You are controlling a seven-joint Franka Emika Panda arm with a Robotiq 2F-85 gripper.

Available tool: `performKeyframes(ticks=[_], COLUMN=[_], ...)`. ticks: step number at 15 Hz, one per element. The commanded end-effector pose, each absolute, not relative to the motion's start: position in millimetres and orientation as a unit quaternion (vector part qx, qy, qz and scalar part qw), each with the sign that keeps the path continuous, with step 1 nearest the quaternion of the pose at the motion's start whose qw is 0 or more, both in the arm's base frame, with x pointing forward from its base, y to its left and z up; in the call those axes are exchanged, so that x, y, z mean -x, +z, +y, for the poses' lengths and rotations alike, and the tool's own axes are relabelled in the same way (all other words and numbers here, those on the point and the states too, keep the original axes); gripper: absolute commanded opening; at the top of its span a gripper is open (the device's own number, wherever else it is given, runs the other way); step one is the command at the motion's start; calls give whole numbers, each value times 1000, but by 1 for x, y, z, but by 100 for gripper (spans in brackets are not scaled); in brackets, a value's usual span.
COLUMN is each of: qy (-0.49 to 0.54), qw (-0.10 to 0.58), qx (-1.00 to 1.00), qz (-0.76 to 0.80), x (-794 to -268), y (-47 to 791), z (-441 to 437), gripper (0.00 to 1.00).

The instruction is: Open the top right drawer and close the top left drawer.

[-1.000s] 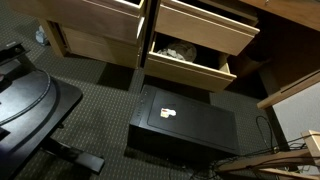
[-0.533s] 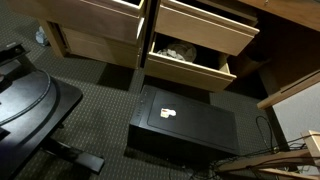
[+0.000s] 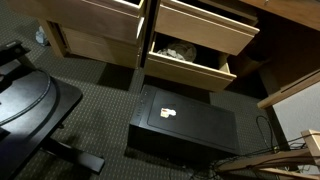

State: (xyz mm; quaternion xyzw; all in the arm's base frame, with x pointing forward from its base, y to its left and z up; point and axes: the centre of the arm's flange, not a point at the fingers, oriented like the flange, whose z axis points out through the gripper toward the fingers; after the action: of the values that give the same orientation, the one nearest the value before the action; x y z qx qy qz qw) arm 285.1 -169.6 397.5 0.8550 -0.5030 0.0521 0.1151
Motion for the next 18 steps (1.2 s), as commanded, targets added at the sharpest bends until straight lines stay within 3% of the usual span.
performKeyframes(ticks=[1, 4, 10, 11, 15, 18], qy=[70, 99, 104, 118, 95, 126], qw=[145, 176, 216, 209, 217, 156], qx=[-842, -784, -667, -695, -669, -726], qz=[-515, -587, -705, -678, -704, -658], x=[-303, -324, -268, -258, -251, -282], y=[389, 353, 310, 335, 316, 307], z=[-165, -225, -353, -308, -345, -348], gripper=[100, 100, 100, 100, 100, 100])
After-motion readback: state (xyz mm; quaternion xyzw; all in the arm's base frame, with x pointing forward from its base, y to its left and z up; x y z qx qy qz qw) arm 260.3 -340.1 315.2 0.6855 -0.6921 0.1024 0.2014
